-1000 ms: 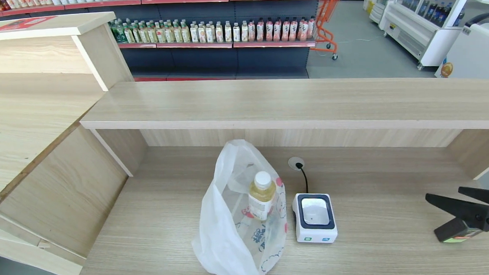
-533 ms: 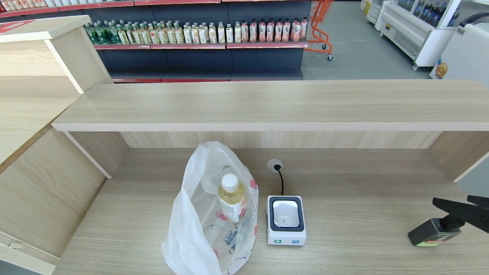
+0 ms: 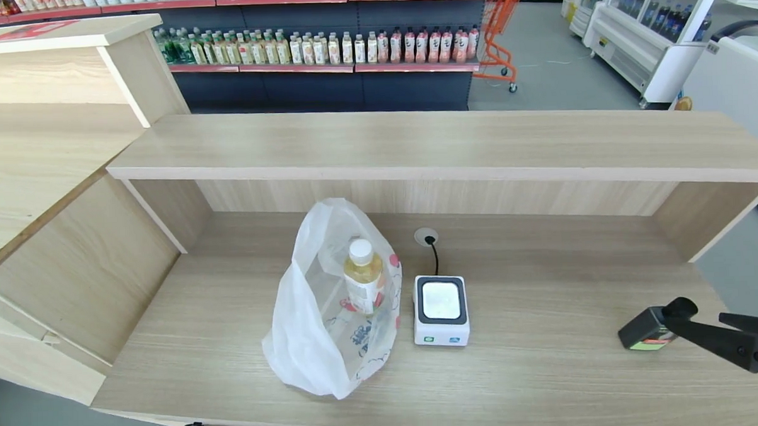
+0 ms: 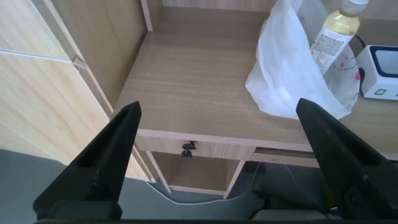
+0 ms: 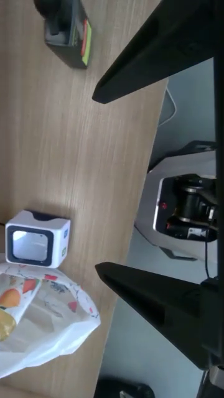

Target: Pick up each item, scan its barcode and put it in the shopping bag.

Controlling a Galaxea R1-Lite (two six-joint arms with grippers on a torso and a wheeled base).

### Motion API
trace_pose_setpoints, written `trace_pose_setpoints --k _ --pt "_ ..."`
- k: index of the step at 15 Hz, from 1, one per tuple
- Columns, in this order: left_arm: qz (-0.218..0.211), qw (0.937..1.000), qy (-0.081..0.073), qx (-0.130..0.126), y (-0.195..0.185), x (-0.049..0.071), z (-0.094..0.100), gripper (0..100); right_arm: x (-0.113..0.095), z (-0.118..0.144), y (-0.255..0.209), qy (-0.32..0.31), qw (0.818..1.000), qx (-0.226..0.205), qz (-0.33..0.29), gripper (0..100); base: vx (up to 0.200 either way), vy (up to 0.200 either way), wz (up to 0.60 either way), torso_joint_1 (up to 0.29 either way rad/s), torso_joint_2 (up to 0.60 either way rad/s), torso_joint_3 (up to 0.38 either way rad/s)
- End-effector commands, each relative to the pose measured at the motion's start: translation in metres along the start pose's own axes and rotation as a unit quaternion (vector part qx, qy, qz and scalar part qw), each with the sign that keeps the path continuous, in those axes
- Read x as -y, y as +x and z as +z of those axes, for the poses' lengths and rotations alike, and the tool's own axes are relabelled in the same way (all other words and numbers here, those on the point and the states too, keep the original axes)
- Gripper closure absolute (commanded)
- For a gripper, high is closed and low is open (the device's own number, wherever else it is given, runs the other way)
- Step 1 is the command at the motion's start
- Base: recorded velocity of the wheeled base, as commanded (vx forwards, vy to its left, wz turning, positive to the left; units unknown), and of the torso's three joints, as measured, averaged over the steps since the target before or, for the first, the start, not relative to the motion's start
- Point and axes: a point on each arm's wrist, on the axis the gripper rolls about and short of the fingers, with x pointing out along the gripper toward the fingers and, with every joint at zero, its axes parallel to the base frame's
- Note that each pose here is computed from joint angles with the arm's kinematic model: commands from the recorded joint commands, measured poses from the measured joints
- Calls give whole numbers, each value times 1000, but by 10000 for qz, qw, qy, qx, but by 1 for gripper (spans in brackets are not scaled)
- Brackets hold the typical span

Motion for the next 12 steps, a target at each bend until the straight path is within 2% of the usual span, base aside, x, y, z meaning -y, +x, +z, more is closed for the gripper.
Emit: trace_pose_setpoints --k 1,2,4,9,12 --pt "1 10000 0 4 0 0 0 0 3 -3 2 25 9997 -168 -154 0 0 0 0 0 0 0" --pt "-6 10000 15 4 0 0 0 0 5 -6 1 -39 9990 -321 -318 0 0 0 0 0 0 0" --pt "-6 10000 31 4 0 0 0 0 7 -10 0 -155 9963 -528 -653 0 0 -200 0 5 5 5" --pt "9 10000 15 4 0 0 0 0 7 -15 -1 -119 9954 -652 -689 0 0 -200 0 7 3 1" --pt "9 10000 8 4 0 0 0 0 7 -22 -3 -261 9922 -997 -700 0 0 -200 0 2 1 1"
